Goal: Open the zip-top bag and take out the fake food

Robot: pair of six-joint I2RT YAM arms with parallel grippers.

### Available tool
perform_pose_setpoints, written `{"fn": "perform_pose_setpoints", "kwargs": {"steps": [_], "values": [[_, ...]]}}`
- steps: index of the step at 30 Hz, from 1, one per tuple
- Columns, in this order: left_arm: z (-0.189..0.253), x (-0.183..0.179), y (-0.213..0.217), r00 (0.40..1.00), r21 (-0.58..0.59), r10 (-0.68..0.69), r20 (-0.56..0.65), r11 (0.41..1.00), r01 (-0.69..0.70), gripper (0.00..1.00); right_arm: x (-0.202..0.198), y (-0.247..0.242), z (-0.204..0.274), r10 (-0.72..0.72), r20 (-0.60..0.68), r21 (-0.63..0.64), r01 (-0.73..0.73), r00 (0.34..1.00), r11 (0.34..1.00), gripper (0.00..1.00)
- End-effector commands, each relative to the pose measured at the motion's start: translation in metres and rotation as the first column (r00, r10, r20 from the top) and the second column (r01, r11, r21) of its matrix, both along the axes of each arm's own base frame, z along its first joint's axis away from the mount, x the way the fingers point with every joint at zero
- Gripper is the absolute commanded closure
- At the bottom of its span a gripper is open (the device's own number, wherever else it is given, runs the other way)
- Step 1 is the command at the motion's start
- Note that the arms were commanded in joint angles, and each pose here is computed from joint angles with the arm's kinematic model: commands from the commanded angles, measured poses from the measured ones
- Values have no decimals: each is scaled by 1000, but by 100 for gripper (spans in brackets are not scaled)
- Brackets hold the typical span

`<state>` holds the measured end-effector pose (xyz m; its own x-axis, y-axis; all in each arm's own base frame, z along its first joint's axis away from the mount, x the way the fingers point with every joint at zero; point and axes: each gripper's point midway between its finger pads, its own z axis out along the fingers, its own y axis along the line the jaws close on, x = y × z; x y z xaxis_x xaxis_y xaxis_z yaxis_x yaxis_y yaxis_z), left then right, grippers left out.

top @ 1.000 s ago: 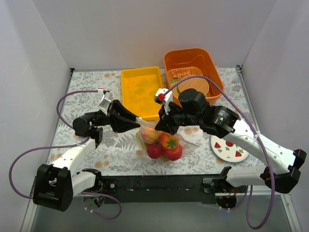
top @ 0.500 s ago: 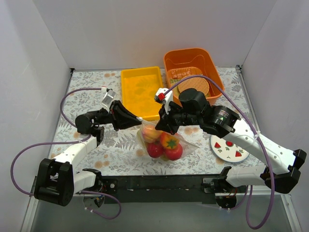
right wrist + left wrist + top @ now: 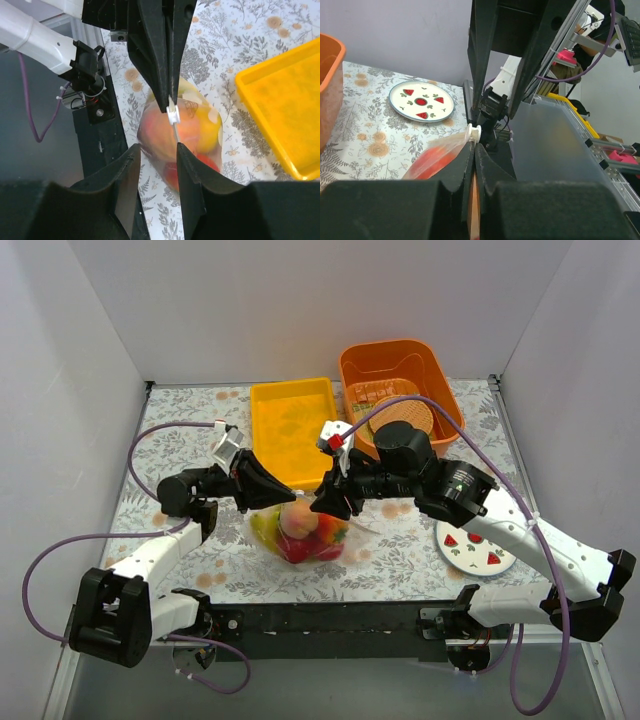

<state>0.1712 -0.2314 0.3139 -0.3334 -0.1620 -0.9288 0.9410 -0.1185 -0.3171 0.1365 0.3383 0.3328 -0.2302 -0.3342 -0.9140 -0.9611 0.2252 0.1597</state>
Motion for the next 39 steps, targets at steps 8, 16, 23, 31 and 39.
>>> {"fn": "perform_pose_setpoints", "kwargs": {"steps": [8, 16, 23, 31, 39], "values": [[29, -5, 0, 983, 2, 18, 181, 1000, -19, 100, 30, 26, 6, 3, 156, 24, -7, 988, 1000, 67], [25, 2, -2, 986, 26, 43, 159, 999, -48, 100, 23, 28, 4, 60, 185, 49, -70, 981, 996, 66], [27, 7, -4, 985, 18, 95, 144, 995, -98, 100, 9, 29, 9, 129, 187, 86, -147, 974, 985, 64], [30, 11, -4, 980, 25, 130, 153, 991, -135, 100, 16, 36, 9, 114, 190, 81, -131, 975, 988, 72], [28, 14, -5, 979, 32, 144, 142, 988, -150, 100, 17, 35, 8, 111, 191, 78, -128, 975, 989, 73]]}}
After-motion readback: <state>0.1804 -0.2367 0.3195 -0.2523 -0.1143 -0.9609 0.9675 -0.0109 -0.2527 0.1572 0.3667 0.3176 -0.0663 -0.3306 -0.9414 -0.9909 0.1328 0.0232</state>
